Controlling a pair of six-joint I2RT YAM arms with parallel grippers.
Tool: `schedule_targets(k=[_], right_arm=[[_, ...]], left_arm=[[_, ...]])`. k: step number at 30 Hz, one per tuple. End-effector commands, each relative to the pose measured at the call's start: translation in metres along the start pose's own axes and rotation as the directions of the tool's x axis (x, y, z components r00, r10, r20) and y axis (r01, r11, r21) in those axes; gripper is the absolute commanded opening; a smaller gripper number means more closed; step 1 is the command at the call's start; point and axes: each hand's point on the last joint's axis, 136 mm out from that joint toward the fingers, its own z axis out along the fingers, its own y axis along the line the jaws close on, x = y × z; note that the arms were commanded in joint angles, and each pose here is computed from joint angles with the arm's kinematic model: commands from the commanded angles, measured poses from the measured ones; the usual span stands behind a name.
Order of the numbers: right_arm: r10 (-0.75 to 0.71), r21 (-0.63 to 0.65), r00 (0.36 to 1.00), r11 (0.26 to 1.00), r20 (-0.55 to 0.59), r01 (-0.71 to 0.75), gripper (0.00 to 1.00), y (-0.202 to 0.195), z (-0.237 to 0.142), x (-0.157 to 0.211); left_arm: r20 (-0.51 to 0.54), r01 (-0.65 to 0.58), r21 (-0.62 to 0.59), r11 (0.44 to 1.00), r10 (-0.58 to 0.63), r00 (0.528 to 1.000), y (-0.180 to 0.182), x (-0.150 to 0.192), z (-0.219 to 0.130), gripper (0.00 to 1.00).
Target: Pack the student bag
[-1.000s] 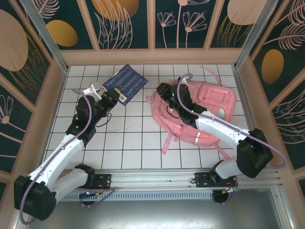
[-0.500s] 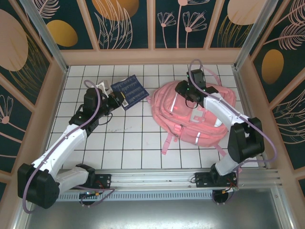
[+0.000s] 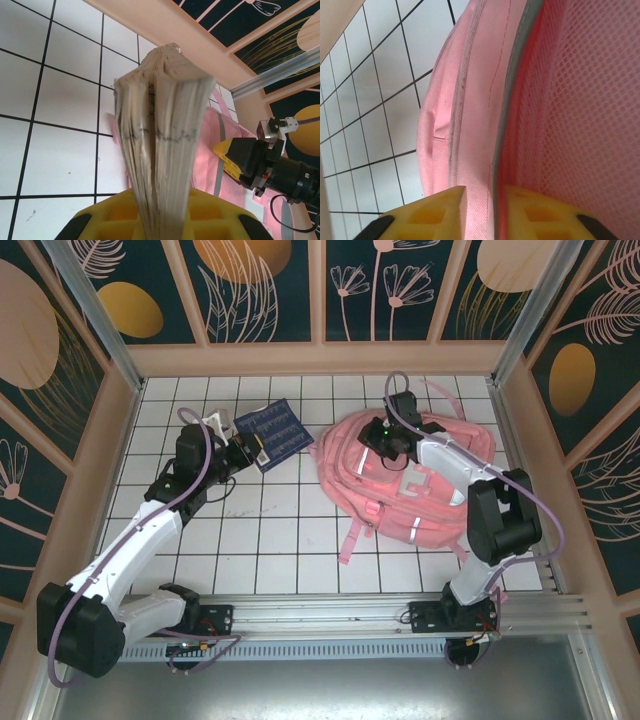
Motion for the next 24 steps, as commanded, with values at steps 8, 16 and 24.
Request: schedule_targets(k=[8, 16, 24], right_arm=[[-0.096, -0.098, 0.995, 0.991, 0.006, 0.096, 0.00, 0.029, -0.008, -0.007], [-0.329, -0.451, 0.944, 0.843, -0.005, 0.292, 0.00, 0.106, -0.106, 0.002], [-0.424, -0.607, 0.897, 0.684, 0.123, 0.406, 0.00, 0.121, -0.211, 0.007]], left_arm=[[0.031, -0.034, 0.030, 0.999, 0.033, 0.999, -0.014, -0.016, -0.006, 0.00], [-0.006, -0.069, -0.023, 0.997, 0.069, 0.998, -0.011, -0.023, -0.005, 0.00], [0.011, -0.118, -0.032, 0.993, 0.118, 0.993, -0.029, -0.054, -0.021, 0.00]])
